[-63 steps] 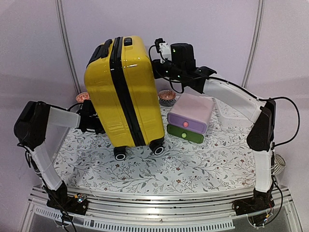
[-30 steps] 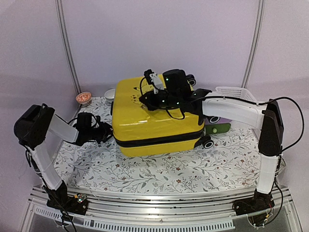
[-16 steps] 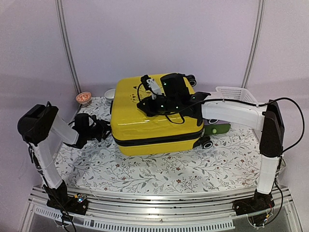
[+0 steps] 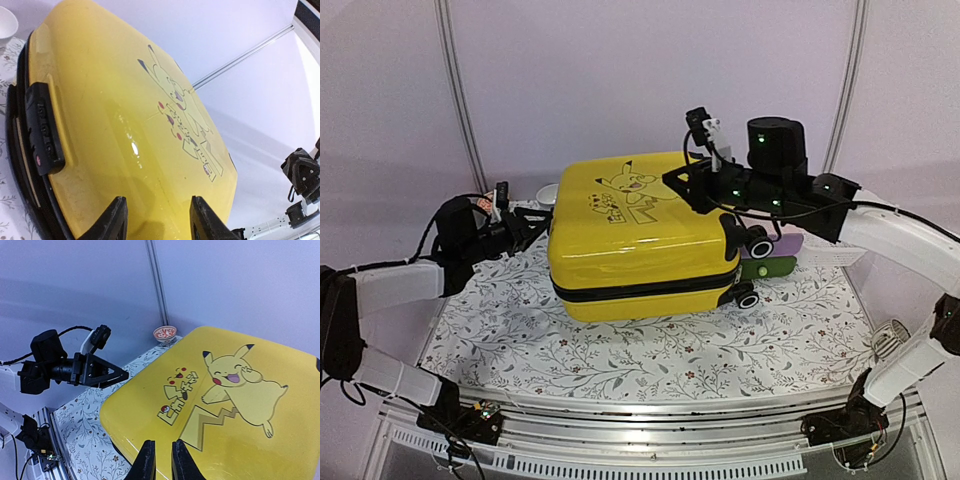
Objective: Open, take out, and arrange the luggage
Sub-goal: Adjust the luggage at the center of the board.
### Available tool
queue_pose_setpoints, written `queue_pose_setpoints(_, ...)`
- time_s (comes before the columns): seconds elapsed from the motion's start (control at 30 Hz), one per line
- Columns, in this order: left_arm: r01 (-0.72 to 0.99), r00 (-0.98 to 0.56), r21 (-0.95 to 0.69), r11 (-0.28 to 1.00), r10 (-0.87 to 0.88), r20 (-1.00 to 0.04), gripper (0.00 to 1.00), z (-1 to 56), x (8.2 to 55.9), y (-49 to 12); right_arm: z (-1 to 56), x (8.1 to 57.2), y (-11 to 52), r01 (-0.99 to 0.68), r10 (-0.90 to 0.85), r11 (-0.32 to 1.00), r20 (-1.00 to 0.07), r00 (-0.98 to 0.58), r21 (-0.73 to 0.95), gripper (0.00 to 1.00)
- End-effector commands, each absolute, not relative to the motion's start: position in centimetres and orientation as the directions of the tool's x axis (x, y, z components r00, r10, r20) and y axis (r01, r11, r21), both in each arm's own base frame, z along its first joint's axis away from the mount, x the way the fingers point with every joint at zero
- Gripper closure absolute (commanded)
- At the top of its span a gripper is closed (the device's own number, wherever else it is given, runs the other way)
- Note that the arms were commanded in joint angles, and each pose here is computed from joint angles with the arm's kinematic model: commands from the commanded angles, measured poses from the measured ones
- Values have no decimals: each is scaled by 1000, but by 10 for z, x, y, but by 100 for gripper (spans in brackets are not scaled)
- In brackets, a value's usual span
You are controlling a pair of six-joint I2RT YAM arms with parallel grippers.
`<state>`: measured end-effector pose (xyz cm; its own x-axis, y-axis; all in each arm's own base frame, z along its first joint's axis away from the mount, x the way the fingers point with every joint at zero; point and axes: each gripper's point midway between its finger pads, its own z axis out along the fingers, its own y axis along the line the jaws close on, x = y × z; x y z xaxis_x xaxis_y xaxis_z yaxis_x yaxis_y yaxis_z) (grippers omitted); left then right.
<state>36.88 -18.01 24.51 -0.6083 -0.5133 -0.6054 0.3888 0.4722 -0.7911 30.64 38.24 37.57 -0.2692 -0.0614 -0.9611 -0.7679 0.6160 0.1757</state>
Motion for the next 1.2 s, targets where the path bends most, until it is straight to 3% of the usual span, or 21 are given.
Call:
queue_pose_setpoints(0.0, 349, -645, -782, 516, -473, -600, 57, 227, 357, -177, 342, 313, 343, -697, -121, 702, -941, -317, 144, 84)
queue_pose_setpoints(0.1, 338, -625, -760, 555, -472, -622, 56, 230, 356, -171, 328, 318, 314, -644, -130, 751, -925, -358, 144, 80)
queue_pose_setpoints(0.23, 322, -639, -696, 642, -395, -661, 49, 231, 359, -176, 312, 333, 276, -584, -118, 795, -901, -417, 166, 58)
queue_pose_setpoints(0.3, 311, -658, -682, 662, -368, -657, 41, 230, 355, -181, 306, 339, 263, -586, -100, 780, -881, -463, 220, 42)
queue_pose_setpoints(0.4, 313, -651, -675, 668, -367, -664, 31, 239, 352, -181, 304, 348, 254, -600, -64, 739, -855, -515, 306, 28)
queue_pose_setpoints(0.57, 299, -608, -640, 708, -375, -700, 26, 255, 351, -171, 299, 369, 253, -567, -21, 730, -817, -576, 381, 16)
queue_pose_setpoints(0.7, 295, -586, -610, 735, -365, -724, 3, 264, 350, -163, 281, 388, 251, -520, 7, 734, -770, -638, 438, 3)
queue_pose_setpoints(0.73, 297, -583, -605, 739, -361, -727, 2, 266, 349, -162, 276, 391, 253, -515, 9, 727, -757, -653, 453, 0)
queue_pose_setpoints(0.97, 294, -548, -581, 759, -364, -753, 2, 278, 346, -149, 249, 391, 269, -518, -21, 686, -698, -715, 510, 1)
queue_pose_setpoints(1.17, 280, -510, -551, 786, -364, -779, 2, 294, 345, -133, 248, 329, 348, -686, -217, 528, -701, -679, 501, 1)
